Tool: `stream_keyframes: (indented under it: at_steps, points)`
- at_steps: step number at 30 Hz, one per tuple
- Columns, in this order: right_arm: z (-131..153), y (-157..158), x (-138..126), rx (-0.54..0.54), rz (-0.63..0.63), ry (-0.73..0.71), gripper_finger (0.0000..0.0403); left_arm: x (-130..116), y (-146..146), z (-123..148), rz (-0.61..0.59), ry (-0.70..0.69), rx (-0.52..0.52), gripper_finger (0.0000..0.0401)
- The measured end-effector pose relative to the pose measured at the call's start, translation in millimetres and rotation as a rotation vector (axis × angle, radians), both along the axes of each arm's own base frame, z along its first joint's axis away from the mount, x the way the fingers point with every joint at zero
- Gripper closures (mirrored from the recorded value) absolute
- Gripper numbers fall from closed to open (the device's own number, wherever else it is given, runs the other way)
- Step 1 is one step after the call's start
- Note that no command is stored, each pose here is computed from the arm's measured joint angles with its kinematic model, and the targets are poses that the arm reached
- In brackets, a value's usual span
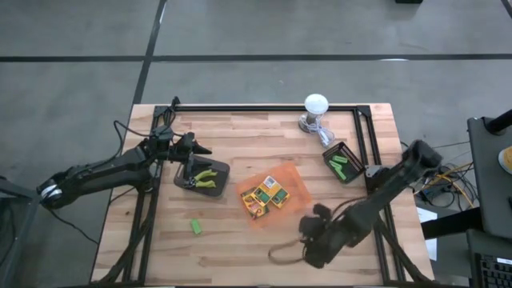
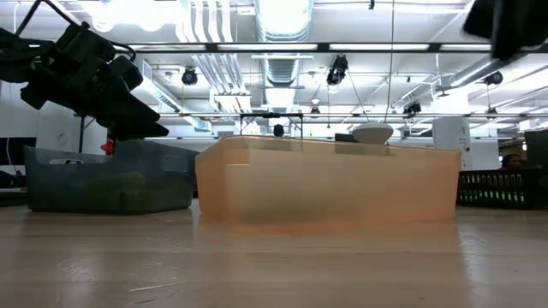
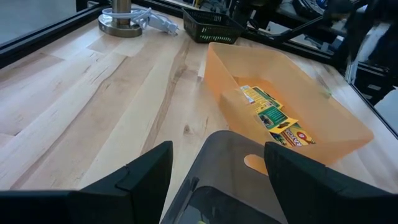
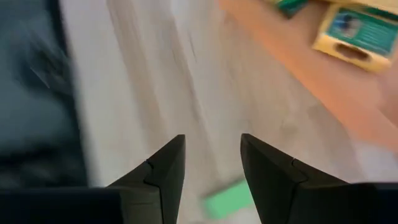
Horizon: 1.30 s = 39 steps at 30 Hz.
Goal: Pick & Place School Supplies
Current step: Put the right green eraser into the black basket
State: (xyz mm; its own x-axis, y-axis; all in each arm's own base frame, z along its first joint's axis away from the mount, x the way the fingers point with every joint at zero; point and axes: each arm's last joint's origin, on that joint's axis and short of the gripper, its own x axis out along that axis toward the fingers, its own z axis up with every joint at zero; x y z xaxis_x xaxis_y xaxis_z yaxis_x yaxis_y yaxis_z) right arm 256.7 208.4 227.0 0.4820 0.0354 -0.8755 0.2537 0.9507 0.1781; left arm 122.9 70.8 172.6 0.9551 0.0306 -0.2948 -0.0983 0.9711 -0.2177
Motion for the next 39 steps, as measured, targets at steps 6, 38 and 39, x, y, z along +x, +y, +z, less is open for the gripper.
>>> stream_keyframes:
  at_steps: [6, 38, 39]
  points:
    - [40, -22, -22, 0.259, -0.535, -0.068, 0.0252, 0, 0, 0, 0.000, 0.001, 0.000, 0.0142]
    - [-45, 8, -5, 0.388, -1.048, 0.394, 0.0179, 0, 0, 0, 0.000, 0.000, 0.000, 0.0142]
    - [-46, 7, -4, 0.381, -1.052, 0.396, 0.0173, 0, 0, 0, 0.000, 0.000, 0.000, 0.0142]
